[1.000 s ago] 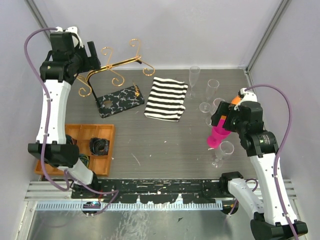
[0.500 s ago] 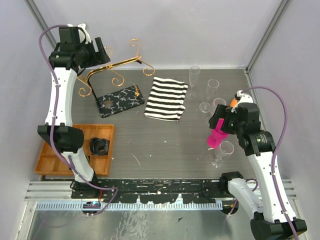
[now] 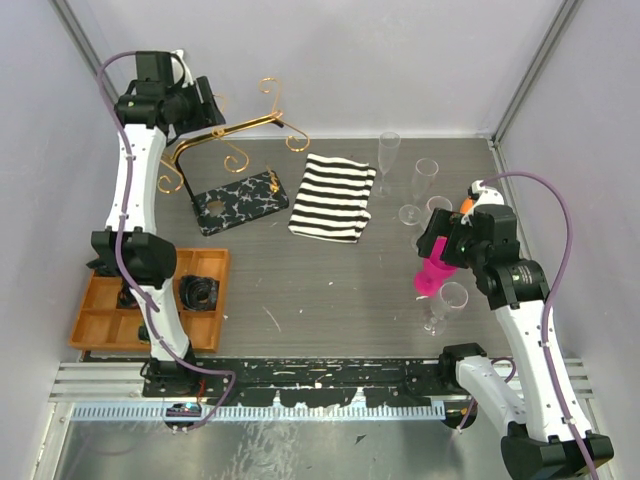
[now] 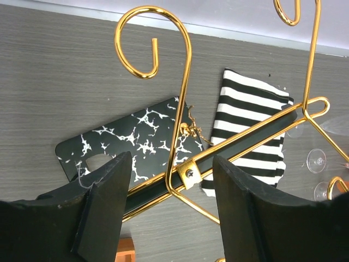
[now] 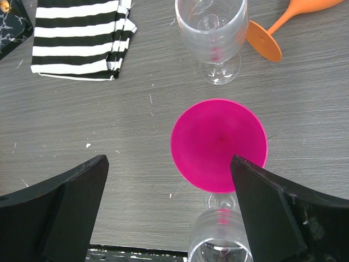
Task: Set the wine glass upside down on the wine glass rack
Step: Move the wine rack to the center of the board.
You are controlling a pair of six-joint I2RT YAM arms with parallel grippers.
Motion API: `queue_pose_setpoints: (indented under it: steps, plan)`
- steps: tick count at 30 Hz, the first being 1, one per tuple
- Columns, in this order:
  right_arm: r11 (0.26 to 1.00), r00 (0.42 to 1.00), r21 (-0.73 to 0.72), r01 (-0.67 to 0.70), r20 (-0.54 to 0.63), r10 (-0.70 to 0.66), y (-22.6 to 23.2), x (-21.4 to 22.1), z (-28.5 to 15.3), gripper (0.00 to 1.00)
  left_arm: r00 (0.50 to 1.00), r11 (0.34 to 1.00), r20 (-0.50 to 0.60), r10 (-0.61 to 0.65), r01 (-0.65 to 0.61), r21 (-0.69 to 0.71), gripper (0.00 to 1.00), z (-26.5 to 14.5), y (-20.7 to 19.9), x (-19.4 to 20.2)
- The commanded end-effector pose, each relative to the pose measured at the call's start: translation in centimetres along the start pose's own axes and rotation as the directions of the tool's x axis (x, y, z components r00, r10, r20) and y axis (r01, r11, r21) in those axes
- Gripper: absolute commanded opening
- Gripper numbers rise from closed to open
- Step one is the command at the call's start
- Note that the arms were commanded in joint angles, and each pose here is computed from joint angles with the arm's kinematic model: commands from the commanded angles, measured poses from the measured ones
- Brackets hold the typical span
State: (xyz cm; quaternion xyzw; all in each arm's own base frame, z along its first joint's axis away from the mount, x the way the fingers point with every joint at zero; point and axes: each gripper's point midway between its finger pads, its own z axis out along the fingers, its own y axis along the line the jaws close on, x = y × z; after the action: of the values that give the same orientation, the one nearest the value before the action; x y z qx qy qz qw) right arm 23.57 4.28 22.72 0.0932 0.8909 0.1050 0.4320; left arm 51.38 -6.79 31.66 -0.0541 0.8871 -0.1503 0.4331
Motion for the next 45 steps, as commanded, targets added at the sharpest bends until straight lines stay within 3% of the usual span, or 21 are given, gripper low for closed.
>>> queue_pose_setpoints:
  steps: [1,20,29,32,45]
  plan:
    - [1.0,0.999,-0.008,0.004,0.043,-0.004,0.2,-1.1,0.0,1.0,1.0,1.0,0.018,0.014,-0.014,-0.007,0.66,0.2,-0.8,-0.6]
    - [1.0,1.0,-0.005,0.009,0.026,-0.009,0.1,-0.7,0.4,1.0,1.0,0.995,0.012,0.015,-0.014,-0.101,0.34,2.9,0.5,-0.4]
    - [1.0,1.0,-0.008,0.012,0.025,-0.012,0.1,-0.8,0.5,1.0,1.0,0.998,-0.017,0.014,-0.015,-0.059,0.12,3.8,-0.2,0.3]
    - [1.0,1.0,-0.007,0.01,0.023,-0.009,0.1,-0.7,0.6,1.0,0.999,0.999,-0.038,0.021,-0.022,-0.03,0.01,4.0,-1.1,0.9]
    - [1.0,1.0,-0.003,0.008,0.026,-0.008,0.0,-0.6,0.6,1.0,0.986,0.987,-0.133,0.097,-0.079,0.14,0.0,3.4,-8.8,4.8]
